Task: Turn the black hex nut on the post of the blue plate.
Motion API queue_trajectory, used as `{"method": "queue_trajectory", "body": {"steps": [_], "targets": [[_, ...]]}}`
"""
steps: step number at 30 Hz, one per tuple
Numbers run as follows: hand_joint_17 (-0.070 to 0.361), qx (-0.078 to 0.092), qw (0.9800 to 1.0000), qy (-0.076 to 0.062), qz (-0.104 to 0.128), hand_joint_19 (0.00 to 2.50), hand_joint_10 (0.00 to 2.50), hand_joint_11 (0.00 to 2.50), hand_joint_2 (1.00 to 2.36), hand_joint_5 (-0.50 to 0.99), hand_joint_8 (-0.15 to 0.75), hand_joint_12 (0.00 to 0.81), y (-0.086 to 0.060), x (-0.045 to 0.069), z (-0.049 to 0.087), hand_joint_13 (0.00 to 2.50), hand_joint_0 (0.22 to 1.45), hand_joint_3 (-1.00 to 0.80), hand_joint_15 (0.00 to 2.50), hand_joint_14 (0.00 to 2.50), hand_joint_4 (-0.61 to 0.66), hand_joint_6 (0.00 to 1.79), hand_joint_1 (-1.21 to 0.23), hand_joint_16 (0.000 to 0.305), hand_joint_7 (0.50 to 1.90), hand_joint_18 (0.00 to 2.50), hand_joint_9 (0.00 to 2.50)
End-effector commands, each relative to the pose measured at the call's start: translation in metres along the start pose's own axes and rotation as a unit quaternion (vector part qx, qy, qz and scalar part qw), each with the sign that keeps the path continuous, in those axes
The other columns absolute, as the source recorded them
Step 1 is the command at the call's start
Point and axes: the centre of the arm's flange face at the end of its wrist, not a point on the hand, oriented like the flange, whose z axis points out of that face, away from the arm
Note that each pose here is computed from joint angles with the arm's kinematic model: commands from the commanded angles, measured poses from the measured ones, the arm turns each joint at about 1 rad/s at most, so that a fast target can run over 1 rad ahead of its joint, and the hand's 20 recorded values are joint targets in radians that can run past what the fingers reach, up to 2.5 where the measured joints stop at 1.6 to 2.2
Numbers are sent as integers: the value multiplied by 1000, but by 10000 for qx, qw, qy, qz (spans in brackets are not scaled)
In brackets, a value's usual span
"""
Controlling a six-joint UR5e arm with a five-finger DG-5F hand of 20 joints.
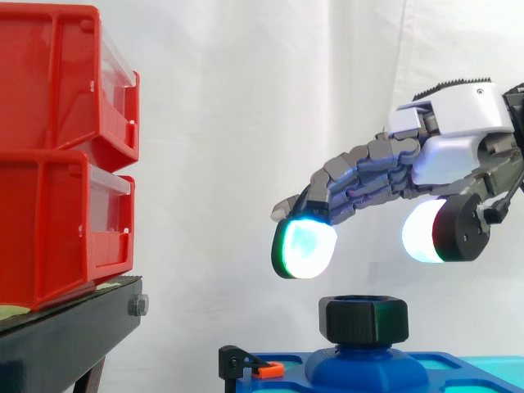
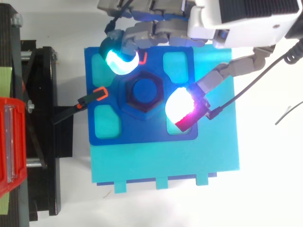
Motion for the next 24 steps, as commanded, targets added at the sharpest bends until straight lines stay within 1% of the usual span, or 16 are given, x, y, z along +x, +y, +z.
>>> {"method": "queue_trajectory", "body": {"steps": [1, 4, 6, 10, 11, 13, 14, 16, 19, 20, 22, 24], "targets": [[117, -20, 10000, 2, -4, 118, 0, 0, 1000, -203, 233, 360, 2, 0, 1, 73, 466, -500, 21, 0, 213, 502, -609, 52, 824, 0, 179], [117, -77, 9999, -108, -24, 124, 0, 0, 1000, -203, 234, 361, 6, -2, 5, 76, 466, -500, 22, 0, 212, 502, -609, 52, 820, 0, 183], [117, -102, 9998, -139, -25, 118, 0, 0, 1000, -204, 234, 361, 10, 0, 8, 77, 466, -500, 18, 2, 211, 502, -608, 52, 820, 0, 184], [117, -98, 9999, -100, -39, 118, 0, 0, 1000, -204, 236, 362, 17, 4, 10, 80, 466, -500, 24, 0, 209, 502, -600, 52, 814, 0, 186], [117, -87, 9999, -64, -37, 118, 0, 0, 1000, -205, 236, 362, 19, 10, 13, 80, 465, -500, 20, 0, 209, 502, -596, 52, 814, 0, 186], [118, -87, 10000, -39, -23, 118, 0, 0, 1000, -205, 236, 362, 22, 17, 18, 80, 465, -500, 23, 0, 208, 502, -594, 52, 811, 0, 187], [118, -87, 10000, -39, -23, 125, 0, 0, 1000, -205, 236, 362, 22, 17, 18, 81, 464, -500, 24, 0, 208, 502, -593, 52, 810, 0, 188], [118, -53, 10000, -33, -16, 126, 0, 0, 1000, -206, 237, 362, 23, 23, 21, 81, 464, -500, 23, 0, 206, 502, -590, 53, 809, 0, 187], [118, -62, 9999, -86, -2, 119, 0, 0, 1000, -206, 237, 363, 28, 24, 24, 83, 462, -500, 24, 0, 206, 502, -589, 52, 807, 0, 188], [118, -62, 9999, -86, -2, 126, 0, 0, 1000, -207, 237, 364, 28, 24, 24, 83, 463, -500, 24, 0, 207, 502, -586, 52, 809, 0, 188], [118, -79, 9999, -64, -11, 125, 0, 0, 1000, -207, 237, 363, 33, 25, 26, 83, 463, -500, 24, 0, 205, 502, -585, 52, 805, 0, 188], [118, -45, 10000, -59, -11, 126, 0, 0, 1000, -207, 237, 363, 33, 26, 26, 83, 463, -500, 21, 1, 204, 502, -586, 52, 802, 0, 187]]}}
